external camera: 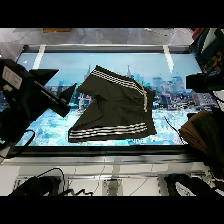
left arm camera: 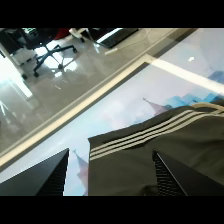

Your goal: Fold the clothes and pants, and hang the long-sleeved shirts on hangers.

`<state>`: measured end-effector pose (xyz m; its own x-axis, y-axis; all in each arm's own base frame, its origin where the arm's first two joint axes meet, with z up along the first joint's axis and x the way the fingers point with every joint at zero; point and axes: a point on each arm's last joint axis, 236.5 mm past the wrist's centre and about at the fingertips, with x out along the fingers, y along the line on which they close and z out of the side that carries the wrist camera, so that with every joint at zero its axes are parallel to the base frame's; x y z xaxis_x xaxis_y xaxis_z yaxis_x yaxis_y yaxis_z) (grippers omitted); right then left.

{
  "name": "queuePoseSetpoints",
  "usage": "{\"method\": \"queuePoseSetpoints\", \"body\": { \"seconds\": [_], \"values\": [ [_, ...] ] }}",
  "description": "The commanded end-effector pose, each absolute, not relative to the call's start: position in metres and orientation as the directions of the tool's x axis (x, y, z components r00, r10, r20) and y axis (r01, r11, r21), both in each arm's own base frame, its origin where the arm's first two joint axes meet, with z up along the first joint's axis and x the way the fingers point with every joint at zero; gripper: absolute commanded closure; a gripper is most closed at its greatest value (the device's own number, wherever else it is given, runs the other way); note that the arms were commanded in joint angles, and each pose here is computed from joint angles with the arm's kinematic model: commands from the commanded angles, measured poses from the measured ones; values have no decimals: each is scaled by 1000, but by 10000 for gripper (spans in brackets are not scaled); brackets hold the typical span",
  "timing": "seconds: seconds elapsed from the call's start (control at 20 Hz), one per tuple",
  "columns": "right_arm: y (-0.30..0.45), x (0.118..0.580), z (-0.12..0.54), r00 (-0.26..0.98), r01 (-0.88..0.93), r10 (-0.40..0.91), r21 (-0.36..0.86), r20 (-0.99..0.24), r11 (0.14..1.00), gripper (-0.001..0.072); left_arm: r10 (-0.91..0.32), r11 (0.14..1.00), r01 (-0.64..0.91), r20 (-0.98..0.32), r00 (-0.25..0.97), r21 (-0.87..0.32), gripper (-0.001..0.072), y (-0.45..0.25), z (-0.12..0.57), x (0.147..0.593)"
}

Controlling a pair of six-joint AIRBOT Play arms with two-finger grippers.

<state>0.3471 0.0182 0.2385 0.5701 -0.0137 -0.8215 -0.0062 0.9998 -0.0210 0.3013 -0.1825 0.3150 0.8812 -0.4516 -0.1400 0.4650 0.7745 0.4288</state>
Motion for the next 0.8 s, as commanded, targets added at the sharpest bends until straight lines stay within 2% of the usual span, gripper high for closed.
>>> {"method": "queuePoseSetpoints", "body": {
  "seconds": [0.0, 0.15, 0.3, 0.5, 0.6, 0.65, 0.7, 0.75],
  "values": [
    [17, 355, 244, 603, -5, -21, -29, -797, 1000, 685, -456, 776, 470, -140, 879, 422, 113, -183, 315, 301],
    [1, 346, 235, 559, -54, -84, -137, -825, 989, 685, -503, 782, 536, -185, 844, 319, 113, -193, 305, 291],
    [-15, 348, 220, 533, -31, -114, -154, -838, 988, 685, -489, 779, 544, -240, 838, 311, 113, -189, 293, 288],
    [-54, 332, 162, 382, 46, -161, -155, -910, 987, 686, -361, 768, 472, -315, 878, 433, 114, -159, 275, 297],
    [-59, 317, 119, 282, 37, -100, -93, -954, 995, 686, -307, 763, 448, -349, 886, 466, 144, -146, 267, 299],
    [-53, 309, 96, 236, 19, -28, -24, -971, 1000, 686, -281, 769, 437, -367, 887, 466, 282, -140, 263, 300],
    [-41, 298, 72, 185, -16, 74, 72, -980, 997, 687, -254, 768, 429, -388, 886, 475, 455, -134, 258, 300],
    [-24, 286, 50, 139, -40, 191, 187, -972, 981, 687, -235, 770, 424, -406, 883, 477, 559, -129, 253, 300]
  ]
}}
